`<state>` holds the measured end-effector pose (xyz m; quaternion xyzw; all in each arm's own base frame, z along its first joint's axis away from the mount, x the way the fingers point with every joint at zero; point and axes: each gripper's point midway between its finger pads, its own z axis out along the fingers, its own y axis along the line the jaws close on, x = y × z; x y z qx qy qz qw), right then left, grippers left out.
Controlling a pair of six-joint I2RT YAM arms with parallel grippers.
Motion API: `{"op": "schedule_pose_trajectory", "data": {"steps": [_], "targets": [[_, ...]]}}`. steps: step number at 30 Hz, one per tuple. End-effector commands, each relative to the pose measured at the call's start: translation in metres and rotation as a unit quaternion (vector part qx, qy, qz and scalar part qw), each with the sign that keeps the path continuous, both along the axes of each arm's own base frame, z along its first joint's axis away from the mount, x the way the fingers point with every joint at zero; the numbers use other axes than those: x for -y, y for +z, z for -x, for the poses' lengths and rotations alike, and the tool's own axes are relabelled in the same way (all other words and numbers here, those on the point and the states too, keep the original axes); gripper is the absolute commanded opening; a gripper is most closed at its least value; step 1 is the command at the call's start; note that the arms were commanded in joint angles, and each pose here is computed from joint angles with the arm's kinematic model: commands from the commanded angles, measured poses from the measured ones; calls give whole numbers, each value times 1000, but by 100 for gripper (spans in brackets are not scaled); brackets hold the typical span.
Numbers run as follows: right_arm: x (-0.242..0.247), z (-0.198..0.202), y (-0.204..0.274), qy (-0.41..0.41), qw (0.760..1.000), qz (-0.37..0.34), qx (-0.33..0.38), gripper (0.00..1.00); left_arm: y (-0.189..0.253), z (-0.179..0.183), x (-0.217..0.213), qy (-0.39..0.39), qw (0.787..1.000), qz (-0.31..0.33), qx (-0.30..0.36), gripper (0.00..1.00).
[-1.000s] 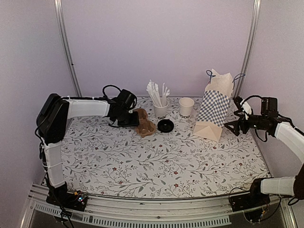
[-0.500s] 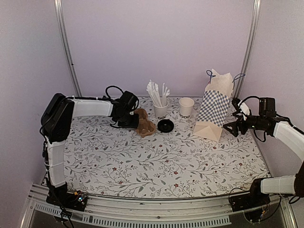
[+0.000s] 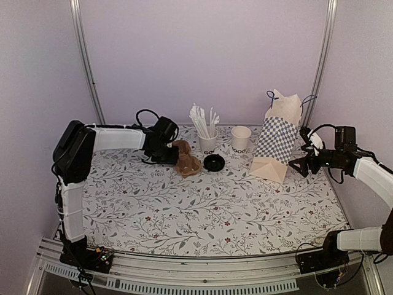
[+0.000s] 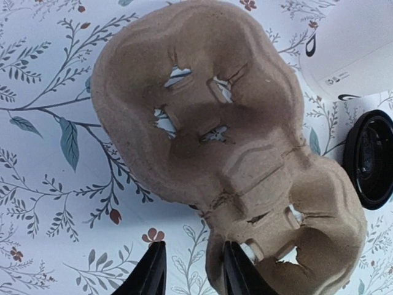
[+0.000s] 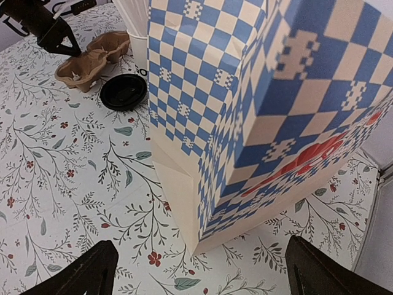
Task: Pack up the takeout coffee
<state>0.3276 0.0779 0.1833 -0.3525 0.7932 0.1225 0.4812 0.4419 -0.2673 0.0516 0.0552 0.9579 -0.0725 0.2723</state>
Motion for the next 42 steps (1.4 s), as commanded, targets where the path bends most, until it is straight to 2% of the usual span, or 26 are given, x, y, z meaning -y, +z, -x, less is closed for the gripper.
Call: {"op": "schedule_pose_trajectory", "data": {"steps": [1, 8, 13, 17, 23, 26, 30, 32, 36, 37, 42], "targets": [[-1, 1, -1, 3, 1000, 4, -4, 99, -1, -11, -24, 12, 1000, -24, 3, 36], [-1, 1, -1, 2, 1000, 6, -3, 99, 9, -30, -78, 51, 997, -49, 13, 37], [-1, 1, -1, 1, 1000, 6, -4, 99, 39, -39, -102, 79, 995, -48, 42, 39], [-1, 2, -1, 3, 1000, 8, -4, 99, 64, -30, -90, 60, 996, -31, 52, 42], [-26, 20, 18, 67, 998, -7, 5, 89, 121, -4, -52, -15, 995, 11, 95, 45], [-59, 35, 20, 111, 993, 35, 27, 85, 155, 3, -36, -54, 990, 49, 120, 45], [-92, 36, 3, 134, 978, 146, 60, 76, 207, 11, -21, -131, 969, 72, 196, 46], [-110, 29, -4, 154, 970, 179, 64, 69, 220, 12, -33, -118, 963, 60, 236, 47], [-151, 3, 6, 180, 965, 180, 64, 52, 215, 28, -58, -92, 954, 60, 280, 52], [-160, -6, 12, 180, 965, 178, 66, 45, 214, 30, -61, -93, 949, 62, 294, 53], [-191, -63, 0, 128, 965, 219, 71, 19, 218, 31, -77, -82, 948, 15, 307, 54]]}}
